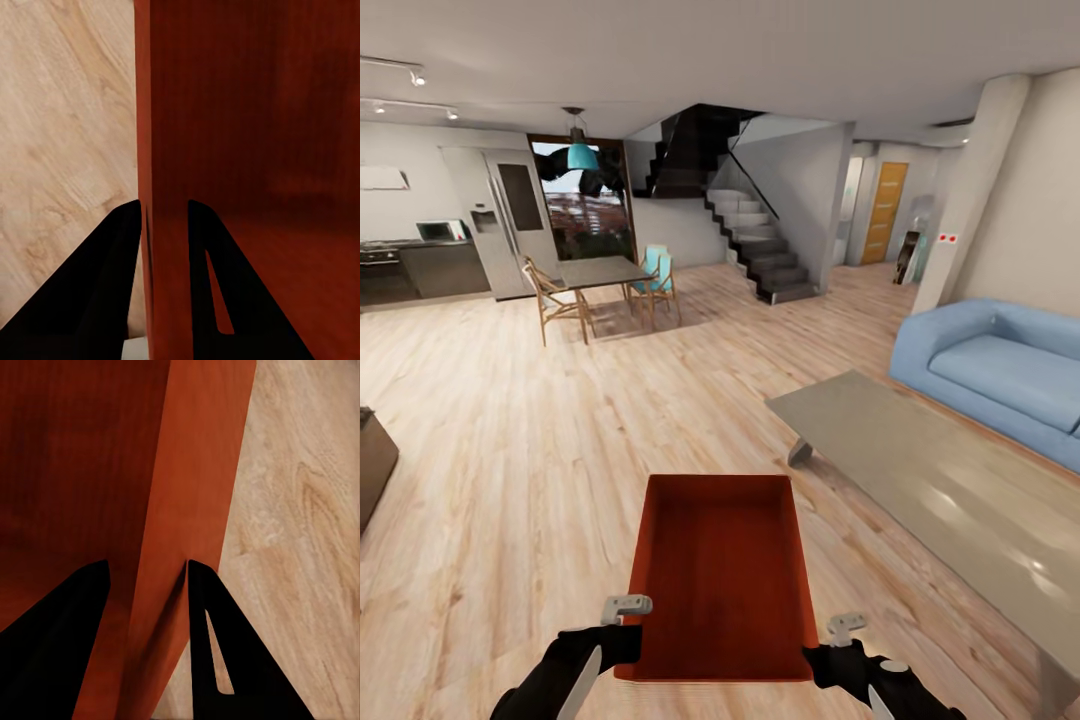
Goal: Move the two storage containers from the living room to the garage. In the garage, place one container on the floor and stack the other container on top of it (either order is fine).
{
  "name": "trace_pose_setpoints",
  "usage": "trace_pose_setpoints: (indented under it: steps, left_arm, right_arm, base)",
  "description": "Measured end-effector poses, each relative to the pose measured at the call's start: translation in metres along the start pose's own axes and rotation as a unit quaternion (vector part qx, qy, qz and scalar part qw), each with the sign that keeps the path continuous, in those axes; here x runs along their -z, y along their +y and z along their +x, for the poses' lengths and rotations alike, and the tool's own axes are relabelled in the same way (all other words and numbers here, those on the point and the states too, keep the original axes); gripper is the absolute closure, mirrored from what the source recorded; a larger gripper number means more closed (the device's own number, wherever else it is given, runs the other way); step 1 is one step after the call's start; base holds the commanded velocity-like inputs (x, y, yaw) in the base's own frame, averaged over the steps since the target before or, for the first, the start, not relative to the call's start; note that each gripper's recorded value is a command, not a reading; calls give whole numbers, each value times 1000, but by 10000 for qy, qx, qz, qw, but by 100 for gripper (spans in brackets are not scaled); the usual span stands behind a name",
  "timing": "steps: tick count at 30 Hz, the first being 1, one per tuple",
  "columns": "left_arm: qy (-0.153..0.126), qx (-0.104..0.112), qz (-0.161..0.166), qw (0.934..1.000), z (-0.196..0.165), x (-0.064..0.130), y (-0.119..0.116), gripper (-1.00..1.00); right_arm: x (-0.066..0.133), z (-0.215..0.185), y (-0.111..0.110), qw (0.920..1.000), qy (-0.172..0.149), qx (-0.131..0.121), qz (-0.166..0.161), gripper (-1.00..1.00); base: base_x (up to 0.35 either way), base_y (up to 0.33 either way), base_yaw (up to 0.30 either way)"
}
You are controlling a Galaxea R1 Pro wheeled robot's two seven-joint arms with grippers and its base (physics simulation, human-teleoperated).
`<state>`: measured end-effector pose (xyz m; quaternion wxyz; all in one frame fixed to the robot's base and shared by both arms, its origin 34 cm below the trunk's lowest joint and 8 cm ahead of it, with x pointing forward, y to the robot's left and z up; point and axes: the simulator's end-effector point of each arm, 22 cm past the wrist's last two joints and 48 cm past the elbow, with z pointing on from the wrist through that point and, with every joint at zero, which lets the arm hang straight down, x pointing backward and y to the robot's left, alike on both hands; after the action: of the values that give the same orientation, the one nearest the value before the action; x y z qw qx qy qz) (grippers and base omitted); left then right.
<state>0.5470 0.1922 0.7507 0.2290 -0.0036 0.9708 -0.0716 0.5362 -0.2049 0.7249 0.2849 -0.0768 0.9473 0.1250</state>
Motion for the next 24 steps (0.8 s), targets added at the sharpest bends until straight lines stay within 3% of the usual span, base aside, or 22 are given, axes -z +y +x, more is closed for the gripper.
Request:
trace_pose_setpoints:
  steps: [13,24]
  left_arm:
    - [-89,-21,9,10000,-8,5,1,100]
    - [-115,-32,12,9999,-10,7,3,100]
  right_arm:
    - [3,-9,2,10000,-85,22,8,100]
    - [3,-11,5,9999,-108,29,13,100]
  base:
    - [21,0,163]
    - [286,0,33]
